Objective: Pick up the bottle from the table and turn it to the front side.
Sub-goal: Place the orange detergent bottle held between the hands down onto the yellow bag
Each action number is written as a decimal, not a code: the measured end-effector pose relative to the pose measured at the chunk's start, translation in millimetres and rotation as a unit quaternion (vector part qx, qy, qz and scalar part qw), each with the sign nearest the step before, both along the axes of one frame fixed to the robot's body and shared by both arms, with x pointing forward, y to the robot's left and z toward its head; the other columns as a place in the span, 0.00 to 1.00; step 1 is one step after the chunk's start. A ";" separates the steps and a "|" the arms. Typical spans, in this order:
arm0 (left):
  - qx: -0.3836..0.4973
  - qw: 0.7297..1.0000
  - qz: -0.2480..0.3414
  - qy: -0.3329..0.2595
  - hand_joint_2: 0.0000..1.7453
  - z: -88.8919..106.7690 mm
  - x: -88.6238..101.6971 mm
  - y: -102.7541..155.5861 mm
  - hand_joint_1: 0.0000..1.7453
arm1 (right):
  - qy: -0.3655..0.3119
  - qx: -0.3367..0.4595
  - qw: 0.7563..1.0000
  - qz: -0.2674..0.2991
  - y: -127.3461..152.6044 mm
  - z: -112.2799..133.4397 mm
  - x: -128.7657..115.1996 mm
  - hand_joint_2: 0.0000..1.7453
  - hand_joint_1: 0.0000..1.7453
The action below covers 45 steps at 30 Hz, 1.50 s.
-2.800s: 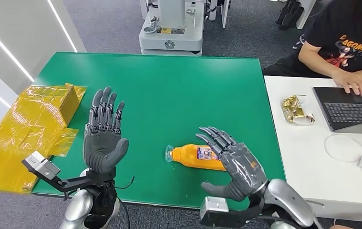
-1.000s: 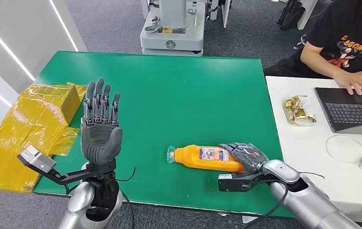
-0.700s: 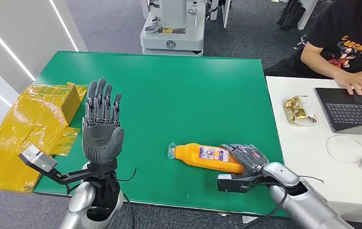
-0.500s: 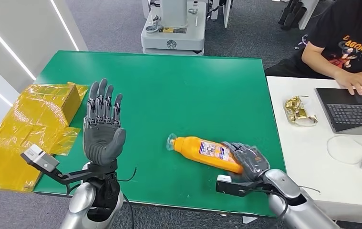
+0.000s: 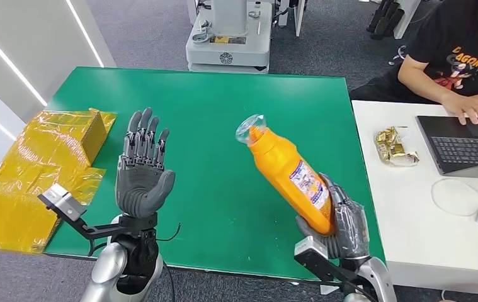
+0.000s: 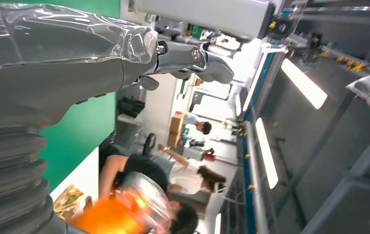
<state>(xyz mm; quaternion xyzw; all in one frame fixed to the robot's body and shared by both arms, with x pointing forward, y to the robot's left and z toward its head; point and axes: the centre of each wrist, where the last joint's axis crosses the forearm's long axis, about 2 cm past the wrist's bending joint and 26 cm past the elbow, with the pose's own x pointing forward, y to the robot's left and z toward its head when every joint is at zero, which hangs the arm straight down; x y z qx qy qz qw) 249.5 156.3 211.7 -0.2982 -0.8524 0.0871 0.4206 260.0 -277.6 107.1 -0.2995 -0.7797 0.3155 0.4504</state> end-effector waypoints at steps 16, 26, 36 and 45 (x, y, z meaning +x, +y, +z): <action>0.057 0.992 -0.115 -0.016 1.00 1.1 4.3 -24.1 0.00 | -0.007 0.038 0.998 0.046 37.0 27.2 1.3 1.00 1.00; 0.077 0.983 -0.166 -0.030 1.00 -4.1 4.4 -31.8 0.00 | 0.014 -0.032 0.996 0.084 43.1 39.2 22.1 1.00 1.00; 0.071 0.982 -0.171 -0.031 1.00 -5.6 7.4 -32.0 0.00 | -0.001 -0.038 0.992 0.120 44.6 38.8 27.2 1.00 1.00; 0.076 0.982 -0.172 -0.011 1.00 -10.8 10.1 -35.2 0.00 | 0.007 -0.049 0.980 0.190 62.2 33.4 23.6 1.00 1.00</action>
